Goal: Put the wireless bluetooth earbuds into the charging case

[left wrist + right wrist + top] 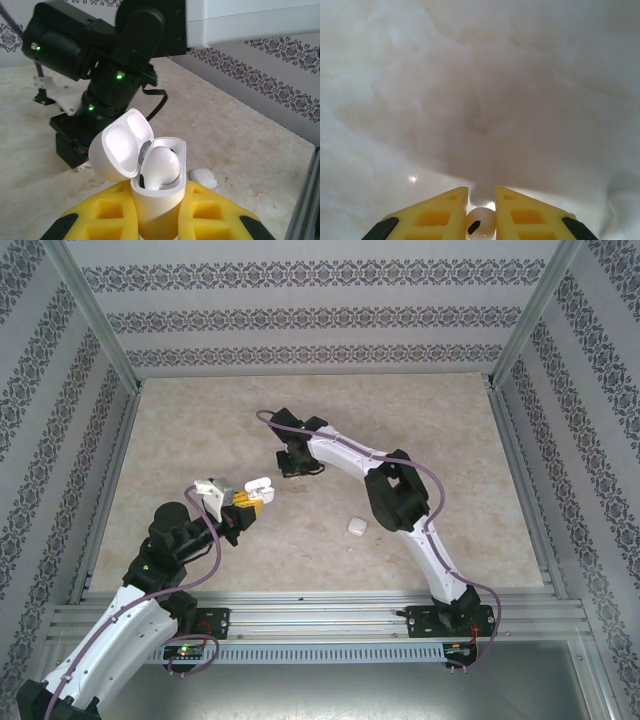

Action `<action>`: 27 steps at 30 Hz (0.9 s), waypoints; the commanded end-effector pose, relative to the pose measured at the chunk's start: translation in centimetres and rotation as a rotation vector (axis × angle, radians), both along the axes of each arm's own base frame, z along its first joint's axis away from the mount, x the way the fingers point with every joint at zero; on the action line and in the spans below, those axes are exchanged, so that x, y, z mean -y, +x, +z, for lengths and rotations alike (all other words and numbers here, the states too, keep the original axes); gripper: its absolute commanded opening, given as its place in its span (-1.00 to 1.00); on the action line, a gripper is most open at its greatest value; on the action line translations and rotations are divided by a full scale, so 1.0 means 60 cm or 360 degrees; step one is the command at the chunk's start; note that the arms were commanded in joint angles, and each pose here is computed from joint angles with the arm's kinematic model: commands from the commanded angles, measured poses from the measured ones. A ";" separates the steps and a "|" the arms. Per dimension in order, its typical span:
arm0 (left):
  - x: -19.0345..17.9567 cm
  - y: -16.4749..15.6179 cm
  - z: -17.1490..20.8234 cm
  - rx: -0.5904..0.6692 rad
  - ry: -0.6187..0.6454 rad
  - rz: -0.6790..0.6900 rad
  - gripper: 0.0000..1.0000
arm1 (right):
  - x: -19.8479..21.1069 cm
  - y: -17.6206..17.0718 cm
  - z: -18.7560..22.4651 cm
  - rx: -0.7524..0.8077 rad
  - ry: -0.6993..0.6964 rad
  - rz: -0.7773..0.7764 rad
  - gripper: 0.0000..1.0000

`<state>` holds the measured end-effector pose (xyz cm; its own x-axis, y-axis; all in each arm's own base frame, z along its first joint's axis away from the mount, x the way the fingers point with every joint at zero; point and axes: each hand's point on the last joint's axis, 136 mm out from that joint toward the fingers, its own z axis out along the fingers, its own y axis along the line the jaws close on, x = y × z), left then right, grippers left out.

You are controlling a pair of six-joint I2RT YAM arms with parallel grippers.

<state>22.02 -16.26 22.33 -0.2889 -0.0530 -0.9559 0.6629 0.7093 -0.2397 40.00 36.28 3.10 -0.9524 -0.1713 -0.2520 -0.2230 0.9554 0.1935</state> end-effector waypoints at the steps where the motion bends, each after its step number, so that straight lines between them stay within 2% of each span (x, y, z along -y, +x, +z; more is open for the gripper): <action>1: 0.004 -0.001 0.009 0.0011 -0.0064 -0.0023 -1.00 | -0.002 -0.007 0.046 0.0019 0.0167 -0.0121 -0.64; 13: 0.015 0.003 -0.005 -0.0030 -0.0106 -0.0070 -1.00 | 0.065 -0.086 0.057 -0.0057 0.0245 -0.0329 -0.63; 20: 0.028 0.019 -0.014 -0.0036 -0.0157 -0.0100 -1.00 | 0.103 -0.110 0.114 0.0054 0.0295 -0.0411 -0.62; 27: 0.051 0.040 0.014 0.0010 -0.0140 -0.0192 -1.00 | 0.127 -0.122 0.175 0.0196 0.0393 -0.0488 -0.63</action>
<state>23.85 -18.55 18.51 -0.4208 -0.0577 -0.9053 0.6732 0.6490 -0.3543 32.23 29.60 11.96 -0.9391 0.1337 -0.3167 -0.0031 0.9179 0.3967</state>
